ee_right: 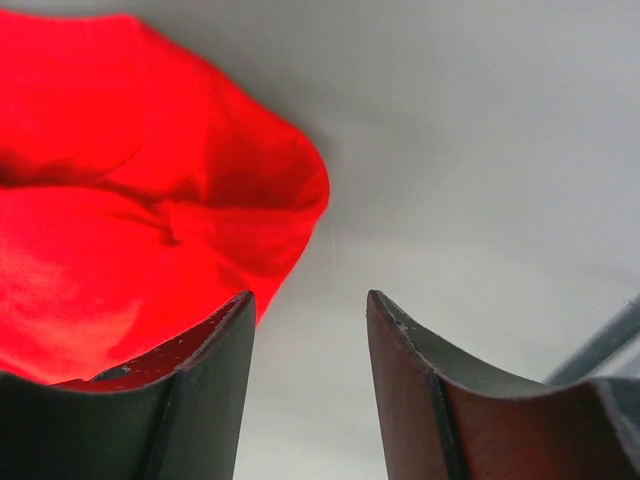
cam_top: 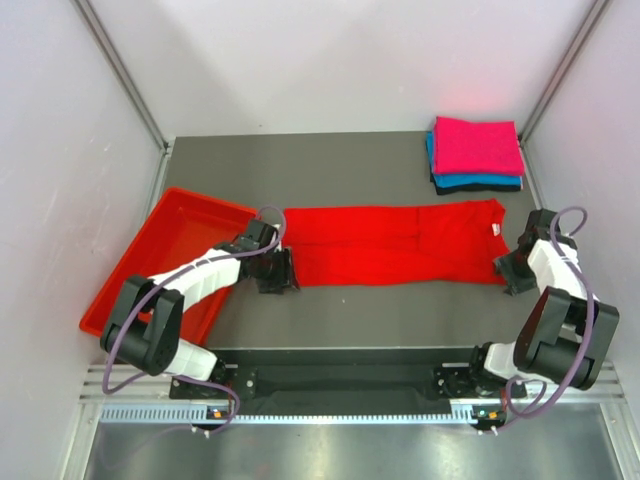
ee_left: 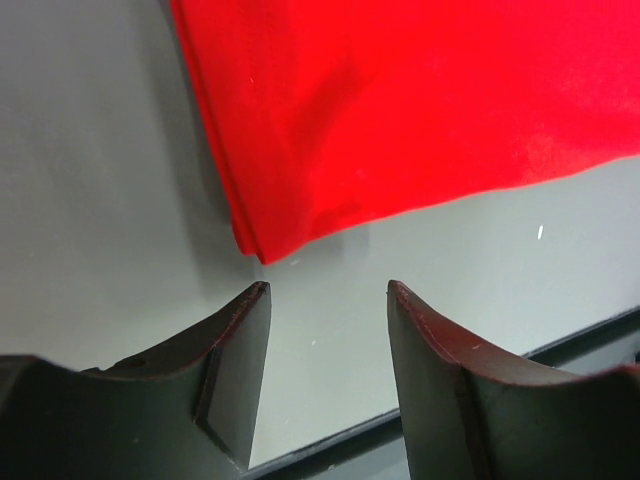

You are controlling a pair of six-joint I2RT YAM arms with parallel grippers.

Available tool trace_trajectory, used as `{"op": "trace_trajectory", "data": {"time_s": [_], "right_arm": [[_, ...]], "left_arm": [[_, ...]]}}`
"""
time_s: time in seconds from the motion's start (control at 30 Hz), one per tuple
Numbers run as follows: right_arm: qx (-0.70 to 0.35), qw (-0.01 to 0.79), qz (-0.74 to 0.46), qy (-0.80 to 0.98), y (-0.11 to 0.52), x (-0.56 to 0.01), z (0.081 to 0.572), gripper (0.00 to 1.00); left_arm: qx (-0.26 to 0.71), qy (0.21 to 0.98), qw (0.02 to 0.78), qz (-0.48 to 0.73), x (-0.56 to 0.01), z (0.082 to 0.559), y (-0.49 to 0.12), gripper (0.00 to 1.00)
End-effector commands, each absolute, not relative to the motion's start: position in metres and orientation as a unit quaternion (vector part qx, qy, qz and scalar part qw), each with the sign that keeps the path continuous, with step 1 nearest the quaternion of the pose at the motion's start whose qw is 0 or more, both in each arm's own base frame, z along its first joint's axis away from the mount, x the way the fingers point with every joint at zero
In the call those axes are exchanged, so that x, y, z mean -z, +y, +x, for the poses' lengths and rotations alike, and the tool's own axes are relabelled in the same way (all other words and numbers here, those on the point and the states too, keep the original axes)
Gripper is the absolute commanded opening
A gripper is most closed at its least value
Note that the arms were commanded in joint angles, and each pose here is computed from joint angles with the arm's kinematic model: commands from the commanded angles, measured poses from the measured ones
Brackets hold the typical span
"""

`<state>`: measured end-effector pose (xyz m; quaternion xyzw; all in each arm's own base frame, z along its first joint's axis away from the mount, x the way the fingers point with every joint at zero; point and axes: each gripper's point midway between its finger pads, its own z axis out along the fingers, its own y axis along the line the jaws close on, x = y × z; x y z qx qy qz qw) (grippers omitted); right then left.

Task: Fold and stack the t-shirts
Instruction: Fold the tshirt

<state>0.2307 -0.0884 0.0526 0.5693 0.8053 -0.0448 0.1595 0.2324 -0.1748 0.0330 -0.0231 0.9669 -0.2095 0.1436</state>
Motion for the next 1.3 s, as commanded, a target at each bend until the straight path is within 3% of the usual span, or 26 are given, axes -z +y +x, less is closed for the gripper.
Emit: {"op": "trace_trajectory", "data": {"time_s": [0.0,0.8,1.0,1.1,1.2,1.27], "right_arm": [[0.042,0.21,0.594,0.775,-0.105,-0.051,0.247,0.48],[0.028,0.241,0.59,0.77,-0.126,-0.026,0.261,0.44],[0.027,0.249,0.585,0.772,-0.129,-0.027,0.267,0.37],[0.029,0.253,0.58,0.774,-0.131,-0.027,0.268,0.31],[0.033,0.253,0.578,0.775,-0.132,-0.027,0.267,0.21],[0.037,0.256,0.575,0.776,-0.134,-0.028,0.267,0.03]], "left_arm": [[0.218,0.957,0.188,-0.044,-0.035,0.255,-0.179,0.55],[0.16,0.963,0.206,-0.06,-0.022,0.263,-0.159,0.55],[0.152,0.963,0.213,-0.058,-0.022,0.27,-0.158,0.5],[0.146,0.966,0.205,-0.054,-0.018,0.27,-0.158,0.35],[0.142,0.968,0.202,-0.05,-0.016,0.27,-0.157,0.11],[0.14,0.968,0.201,-0.048,-0.017,0.269,-0.156,0.0]]}}
